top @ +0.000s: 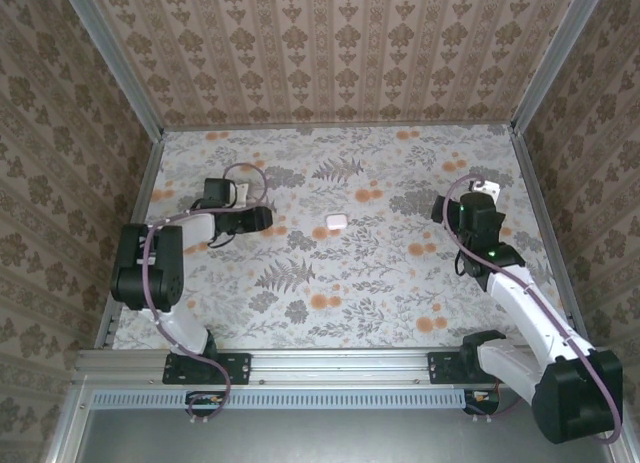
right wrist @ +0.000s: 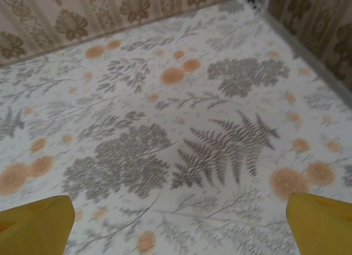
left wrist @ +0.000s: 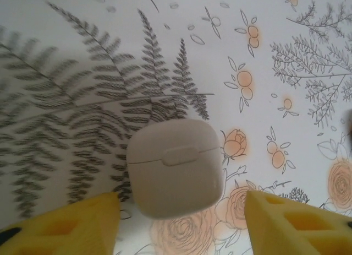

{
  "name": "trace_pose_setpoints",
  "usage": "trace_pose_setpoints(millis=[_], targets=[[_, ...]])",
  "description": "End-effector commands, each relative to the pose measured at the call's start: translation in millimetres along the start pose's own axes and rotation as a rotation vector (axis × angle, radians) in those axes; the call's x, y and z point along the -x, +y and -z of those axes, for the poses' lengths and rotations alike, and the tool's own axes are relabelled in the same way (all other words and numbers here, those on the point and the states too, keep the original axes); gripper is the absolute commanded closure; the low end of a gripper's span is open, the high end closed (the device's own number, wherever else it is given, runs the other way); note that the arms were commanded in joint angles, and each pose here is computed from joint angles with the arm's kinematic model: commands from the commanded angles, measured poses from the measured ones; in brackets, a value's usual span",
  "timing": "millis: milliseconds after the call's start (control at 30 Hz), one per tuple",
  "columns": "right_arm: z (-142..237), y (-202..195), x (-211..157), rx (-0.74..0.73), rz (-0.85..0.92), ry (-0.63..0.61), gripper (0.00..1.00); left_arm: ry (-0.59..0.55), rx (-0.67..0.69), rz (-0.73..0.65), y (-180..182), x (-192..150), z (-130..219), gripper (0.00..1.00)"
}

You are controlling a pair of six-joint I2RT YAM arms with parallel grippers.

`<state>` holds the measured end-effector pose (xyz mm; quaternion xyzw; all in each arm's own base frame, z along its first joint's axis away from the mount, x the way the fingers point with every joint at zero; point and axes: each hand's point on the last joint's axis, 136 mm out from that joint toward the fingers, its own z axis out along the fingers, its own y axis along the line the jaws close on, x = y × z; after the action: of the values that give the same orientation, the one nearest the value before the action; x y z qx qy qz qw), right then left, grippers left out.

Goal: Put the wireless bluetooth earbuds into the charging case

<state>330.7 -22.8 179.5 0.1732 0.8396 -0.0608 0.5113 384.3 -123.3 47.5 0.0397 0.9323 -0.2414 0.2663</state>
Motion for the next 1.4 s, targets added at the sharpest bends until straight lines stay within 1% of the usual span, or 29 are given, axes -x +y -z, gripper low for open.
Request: trace_pose_setpoints(millis=[0, 67, 200, 267, 333, 367, 400, 467, 533, 633, 700, 733, 767, 867, 900, 933, 967, 1000, 1067, 1133, 1267, 1367], targets=[[-12, -18, 12, -0.096, 0.094, -0.14, 0.0, -0.066, 0.052, -0.04, 1, 30, 29, 0.01], [-20, -23, 12, -0.11, 0.099, -0.177, 0.0, -0.111, 0.093, -0.081, 0, 46, 45, 0.0], [-39, -28, 6, -0.11, 0.093, -0.145, 0.0, -0.192, 0.207, -0.203, 4, 72, 73, 0.0], [-47, -26, 3, -0.075, 0.074, -0.157, 0.0, -0.254, 0.292, -0.287, 12, 82, 85, 0.0], [-50, -20, 0, -0.034, 0.06, -0.182, 0.0, -0.318, 0.39, -0.353, 25, 87, 93, 0.0], [-51, -19, -2, -0.02, 0.057, -0.197, 0.0, -0.339, 0.426, -0.413, 30, 88, 95, 0.0], [-53, -18, -4, -0.013, 0.058, -0.205, 0.0, -0.347, 0.455, -0.441, 35, 85, 95, 0.0], [-56, -17, -9, -0.002, 0.048, -0.206, 0.0, -0.392, 0.522, -0.427, 51, 83, 97, 0.0], [-60, -13, -11, 0.023, 0.044, -0.216, 0.0, -0.462, 0.519, -0.388, 59, 80, 98, 0.0], [-66, -6, -17, 0.059, 0.055, -0.214, 0.0, -0.485, 0.516, -0.333, 68, 73, 99, 0.0], [-70, -1, -21, 0.085, 0.066, -0.216, 0.0, -0.509, 0.509, -0.336, 68, 65, 97, 0.0], [-75, 0, -29, 0.093, 0.075, -0.202, 0.0, -0.519, 0.503, -0.342, 69, 60, 95, 0.0], [-77, 2, -32, 0.106, 0.077, -0.211, 0.0, -0.554, 0.495, -0.354, 68, 57, 95, 0.0], [-85, 8, -42, 0.133, 0.095, -0.187, 0.0, -0.647, 0.499, -0.361, 71, 45, 96, 0.0], [-88, 9, -41, 0.13, 0.099, -0.199, 0.0, -0.668, 0.498, -0.364, 73, 41, 95, 0.0], [-89, 13, -42, 0.139, 0.115, -0.185, 0.0, -0.678, 0.498, -0.369, 74, 39, 93, 0.0], [-92, 14, -45, 0.136, 0.127, -0.142, 0.0, -0.676, 0.498, -0.373, 76, 36, 89, 0.0], [-92, 16, -44, 0.138, 0.132, -0.158, 0.0, -0.682, 0.502, -0.382, 76, 38, 88, 0.0], [-92, 16, -44, 0.136, 0.133, -0.153, 0.0, -0.63, 0.508, -0.353, 81, 39, 83, 0.0], [-91, 19, -43, 0.153, 0.143, -0.155, 0.0, -0.613, 0.5, -0.316, 87, 43, 83, 0.0], [-92, 29, -45, 0.197, 0.171, -0.141, 0.0, -0.613, 0.494, -0.305, 89, 43, 84, 0.0], [-92, 28, -46, 0.196, 0.171, -0.138, 0.0, -0.613, 0.494, -0.306, 89, 43, 83, 0.0]])
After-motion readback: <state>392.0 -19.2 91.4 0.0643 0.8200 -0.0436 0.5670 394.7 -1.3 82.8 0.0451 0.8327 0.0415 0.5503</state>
